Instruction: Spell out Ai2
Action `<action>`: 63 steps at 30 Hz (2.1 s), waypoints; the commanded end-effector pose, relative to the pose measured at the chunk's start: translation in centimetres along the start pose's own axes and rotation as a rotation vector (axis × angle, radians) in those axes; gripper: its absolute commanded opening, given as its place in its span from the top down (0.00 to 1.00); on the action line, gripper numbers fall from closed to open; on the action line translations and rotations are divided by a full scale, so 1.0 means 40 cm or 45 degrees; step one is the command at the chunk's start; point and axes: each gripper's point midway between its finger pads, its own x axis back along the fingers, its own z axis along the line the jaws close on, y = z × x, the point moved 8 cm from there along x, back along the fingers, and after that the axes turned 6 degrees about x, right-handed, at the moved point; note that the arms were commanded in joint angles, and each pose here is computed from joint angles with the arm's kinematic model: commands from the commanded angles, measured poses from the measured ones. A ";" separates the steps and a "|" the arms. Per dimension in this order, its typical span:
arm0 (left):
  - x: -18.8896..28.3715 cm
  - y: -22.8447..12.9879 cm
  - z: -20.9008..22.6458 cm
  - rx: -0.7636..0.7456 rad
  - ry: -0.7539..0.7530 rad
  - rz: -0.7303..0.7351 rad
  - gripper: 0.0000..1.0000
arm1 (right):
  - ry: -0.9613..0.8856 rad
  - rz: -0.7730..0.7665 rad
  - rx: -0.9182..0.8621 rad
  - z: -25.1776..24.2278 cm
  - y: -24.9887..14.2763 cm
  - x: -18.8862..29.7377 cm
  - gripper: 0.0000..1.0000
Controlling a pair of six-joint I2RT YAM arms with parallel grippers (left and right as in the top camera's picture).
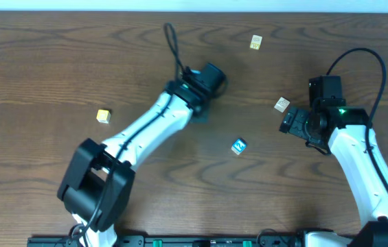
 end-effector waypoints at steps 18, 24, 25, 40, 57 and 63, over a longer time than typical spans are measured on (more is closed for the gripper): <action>-0.165 0.073 0.057 -0.003 -0.132 0.058 0.84 | -0.049 0.090 0.015 -0.019 -0.029 0.015 0.01; -0.177 0.070 0.053 0.041 -0.130 0.068 0.84 | -0.056 0.108 0.005 -0.020 -0.036 0.015 0.01; -0.177 0.070 0.053 0.049 -0.131 0.067 0.84 | -0.055 0.108 0.006 -0.020 -0.036 0.015 0.01; -0.178 0.068 0.045 0.080 -0.161 0.079 0.87 | -0.059 0.117 -0.001 -0.021 -0.039 0.016 0.01; -0.220 0.036 0.028 0.047 -0.136 0.142 0.87 | -0.062 0.125 0.001 -0.022 -0.041 0.016 0.01; -0.220 0.038 0.025 0.048 -0.146 0.137 0.71 | -0.062 0.123 0.001 -0.022 -0.041 0.016 0.01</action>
